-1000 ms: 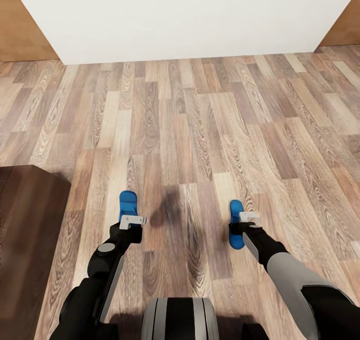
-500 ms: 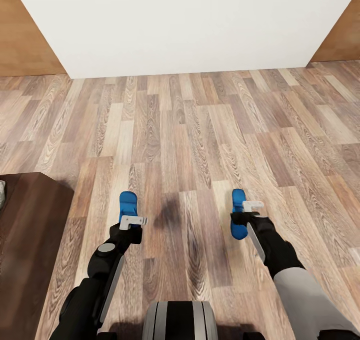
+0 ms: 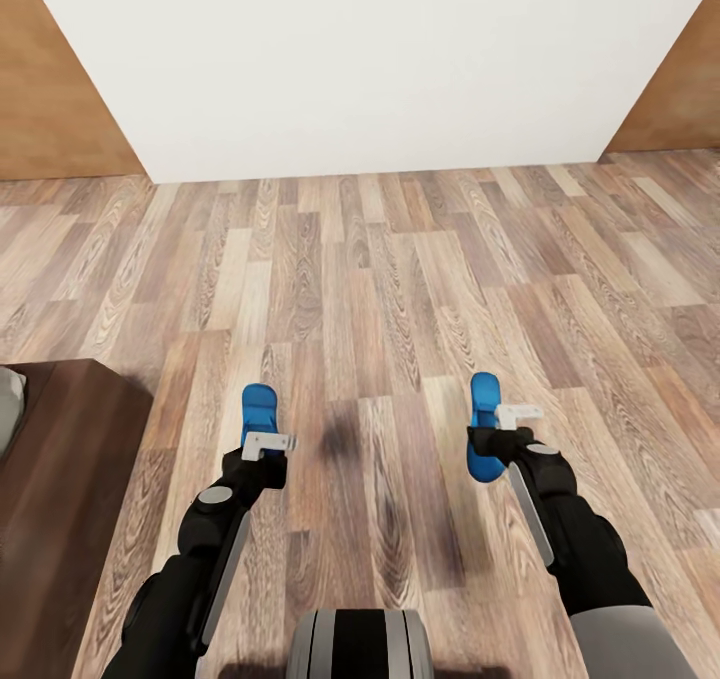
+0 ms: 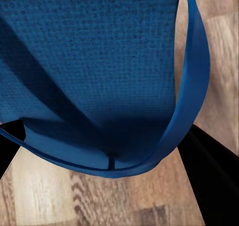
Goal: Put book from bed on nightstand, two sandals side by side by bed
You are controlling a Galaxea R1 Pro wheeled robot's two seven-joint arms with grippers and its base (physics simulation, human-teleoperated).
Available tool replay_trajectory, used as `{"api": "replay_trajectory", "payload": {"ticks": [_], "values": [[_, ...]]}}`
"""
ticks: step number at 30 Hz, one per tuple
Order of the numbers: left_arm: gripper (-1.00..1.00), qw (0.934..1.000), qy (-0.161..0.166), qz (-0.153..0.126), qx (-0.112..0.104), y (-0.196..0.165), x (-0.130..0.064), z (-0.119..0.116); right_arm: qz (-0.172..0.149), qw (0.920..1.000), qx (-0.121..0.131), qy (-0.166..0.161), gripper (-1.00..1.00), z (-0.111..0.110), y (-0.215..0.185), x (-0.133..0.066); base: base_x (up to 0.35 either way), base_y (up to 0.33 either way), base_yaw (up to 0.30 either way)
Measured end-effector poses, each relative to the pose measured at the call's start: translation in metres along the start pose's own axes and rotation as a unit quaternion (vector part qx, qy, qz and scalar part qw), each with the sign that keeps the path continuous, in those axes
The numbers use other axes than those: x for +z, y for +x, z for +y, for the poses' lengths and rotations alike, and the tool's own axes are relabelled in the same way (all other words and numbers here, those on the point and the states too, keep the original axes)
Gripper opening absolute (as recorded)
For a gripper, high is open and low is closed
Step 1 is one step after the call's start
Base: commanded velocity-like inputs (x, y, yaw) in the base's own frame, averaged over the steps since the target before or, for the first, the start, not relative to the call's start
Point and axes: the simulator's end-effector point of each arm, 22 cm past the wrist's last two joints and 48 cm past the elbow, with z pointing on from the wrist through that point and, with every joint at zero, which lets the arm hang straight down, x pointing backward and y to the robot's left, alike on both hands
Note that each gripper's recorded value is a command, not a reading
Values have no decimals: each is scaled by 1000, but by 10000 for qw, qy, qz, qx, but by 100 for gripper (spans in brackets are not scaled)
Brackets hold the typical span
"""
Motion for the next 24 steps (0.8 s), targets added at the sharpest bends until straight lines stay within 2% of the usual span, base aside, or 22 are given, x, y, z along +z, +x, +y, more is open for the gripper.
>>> {"api": "replay_trajectory", "payload": {"ticks": [5, 8, 24], "values": [[-100, 9996, 150, -137, -195, -14, -9, -6, -132, 9999, 4, 4, -100, -1, -14, -11, 0, 0, 0], [-100, 9993, 180, -219, -236, -22, -15, -7, -216, 9998, 9, 5, -100, -2, -22, -18, 0, 0, 0], [-100, 9973, 167, -673, -228, -63, -49, -4, -558, 9984, 36, 16, -100, -6, -61, -55, 0, 0, 0]]}}
